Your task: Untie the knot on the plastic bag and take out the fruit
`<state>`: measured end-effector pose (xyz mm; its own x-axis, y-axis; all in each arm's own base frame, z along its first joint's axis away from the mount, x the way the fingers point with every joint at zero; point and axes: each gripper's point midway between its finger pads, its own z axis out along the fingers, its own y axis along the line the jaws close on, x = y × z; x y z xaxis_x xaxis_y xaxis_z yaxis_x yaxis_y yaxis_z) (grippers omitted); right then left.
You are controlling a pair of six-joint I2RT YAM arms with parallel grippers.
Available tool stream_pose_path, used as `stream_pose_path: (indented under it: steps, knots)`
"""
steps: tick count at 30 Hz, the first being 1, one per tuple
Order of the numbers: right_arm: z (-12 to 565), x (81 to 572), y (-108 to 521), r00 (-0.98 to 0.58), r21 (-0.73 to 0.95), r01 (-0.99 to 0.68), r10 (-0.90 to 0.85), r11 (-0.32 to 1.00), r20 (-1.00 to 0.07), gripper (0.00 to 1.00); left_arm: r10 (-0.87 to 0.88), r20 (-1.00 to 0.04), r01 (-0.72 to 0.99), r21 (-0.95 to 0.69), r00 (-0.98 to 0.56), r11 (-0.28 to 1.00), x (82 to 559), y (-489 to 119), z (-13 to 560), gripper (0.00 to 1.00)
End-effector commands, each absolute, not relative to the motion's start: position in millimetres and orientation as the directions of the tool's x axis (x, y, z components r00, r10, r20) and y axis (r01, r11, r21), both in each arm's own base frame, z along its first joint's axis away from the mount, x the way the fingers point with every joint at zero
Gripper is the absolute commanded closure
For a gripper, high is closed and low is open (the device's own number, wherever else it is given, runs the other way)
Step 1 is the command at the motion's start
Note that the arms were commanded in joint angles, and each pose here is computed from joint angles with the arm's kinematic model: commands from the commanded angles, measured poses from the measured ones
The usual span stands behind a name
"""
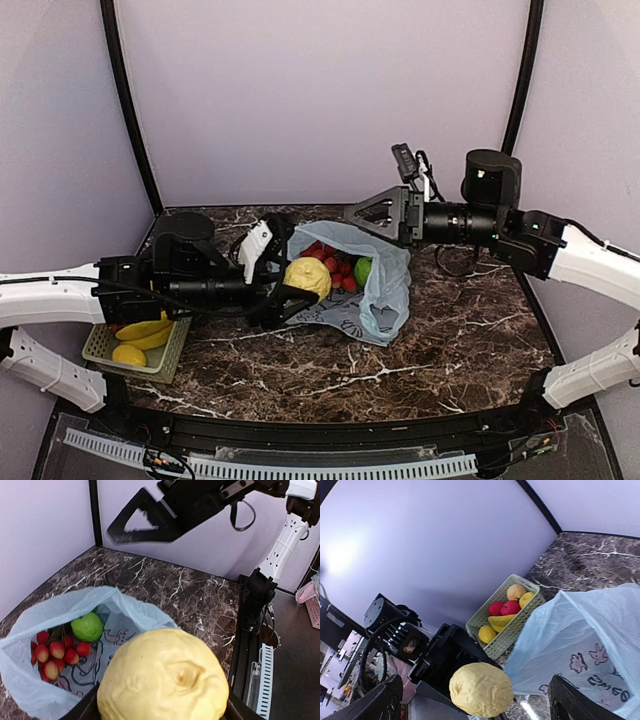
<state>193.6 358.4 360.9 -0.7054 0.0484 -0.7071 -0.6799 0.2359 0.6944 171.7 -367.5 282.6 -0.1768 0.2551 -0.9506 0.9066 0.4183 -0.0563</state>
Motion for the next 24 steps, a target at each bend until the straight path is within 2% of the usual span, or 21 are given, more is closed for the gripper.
stream_pose_path:
  steps: [1, 6, 12, 17, 24]
  knots:
    - [349, 220, 334, -0.659, 0.621, -0.662, 0.071, 0.42, -0.749, 0.01, 0.318, -0.87, 0.795, -0.127, -0.376, 0.593, 196, -317, 250, 0.58]
    - [337, 234, 305, -0.62, 0.551, -0.634, 0.069, 0.543, -0.781, 0.01, 0.235, -0.782, 0.601, -0.214, -0.578, 0.77, 243, -251, 239, 0.58]
    - [322, 247, 278, -0.583, 0.473, -0.6, 0.051, 0.646, -0.811, 0.01, 0.171, -0.705, 0.425, -0.202, -0.688, 0.882, 274, -178, 238, 0.57]
    - [310, 258, 266, -0.553, 0.403, -0.574, 0.026, 0.713, -0.833, 0.01, 0.083, -0.721, 0.403, -0.286, -0.688, 0.869, 282, -162, 256, 0.58]
    - [300, 253, 270, -0.56, 0.385, -0.604, -0.027, 0.698, -0.828, 0.01, 0.002, -0.729, 0.367, -0.342, -0.684, 0.865, 287, -153, 277, 0.57]
